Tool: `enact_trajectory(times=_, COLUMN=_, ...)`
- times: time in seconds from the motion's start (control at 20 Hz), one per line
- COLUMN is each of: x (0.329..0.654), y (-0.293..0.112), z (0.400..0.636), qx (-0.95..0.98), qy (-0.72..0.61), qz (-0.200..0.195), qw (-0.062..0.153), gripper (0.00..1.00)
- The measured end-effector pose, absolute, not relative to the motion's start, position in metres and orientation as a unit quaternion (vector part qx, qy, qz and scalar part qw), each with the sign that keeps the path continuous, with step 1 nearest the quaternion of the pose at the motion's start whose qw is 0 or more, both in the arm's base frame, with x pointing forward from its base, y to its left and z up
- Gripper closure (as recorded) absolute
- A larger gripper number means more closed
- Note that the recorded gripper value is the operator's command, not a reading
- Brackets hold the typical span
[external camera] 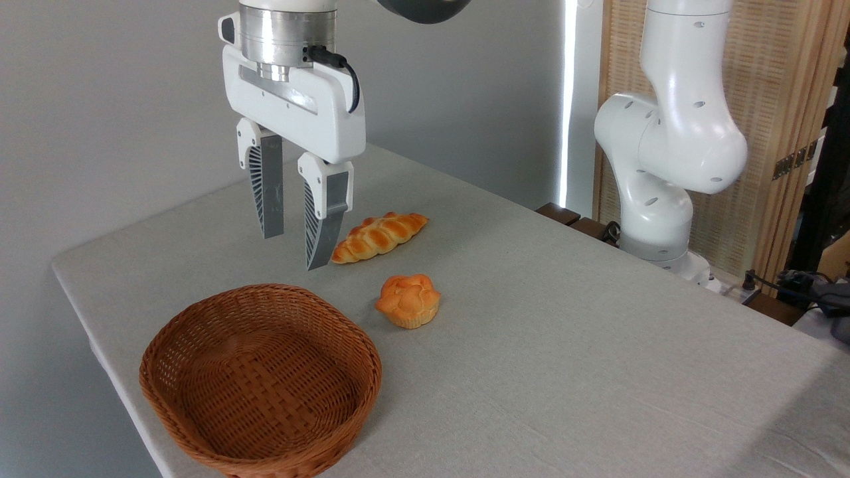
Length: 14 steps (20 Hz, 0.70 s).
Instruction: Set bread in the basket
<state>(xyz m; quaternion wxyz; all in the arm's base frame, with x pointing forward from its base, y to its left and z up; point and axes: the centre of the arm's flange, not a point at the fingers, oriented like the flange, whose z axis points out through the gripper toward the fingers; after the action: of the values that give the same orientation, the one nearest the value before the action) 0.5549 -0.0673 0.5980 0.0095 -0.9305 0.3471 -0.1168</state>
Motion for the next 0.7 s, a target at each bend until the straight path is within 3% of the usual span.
enact_trajectory(times=0.7, x=0.5547, y=-0.0694, z=0.598, qx=-0.93, qy=0.349, qz=-0.117, qw=0.009, gripper=0.0)
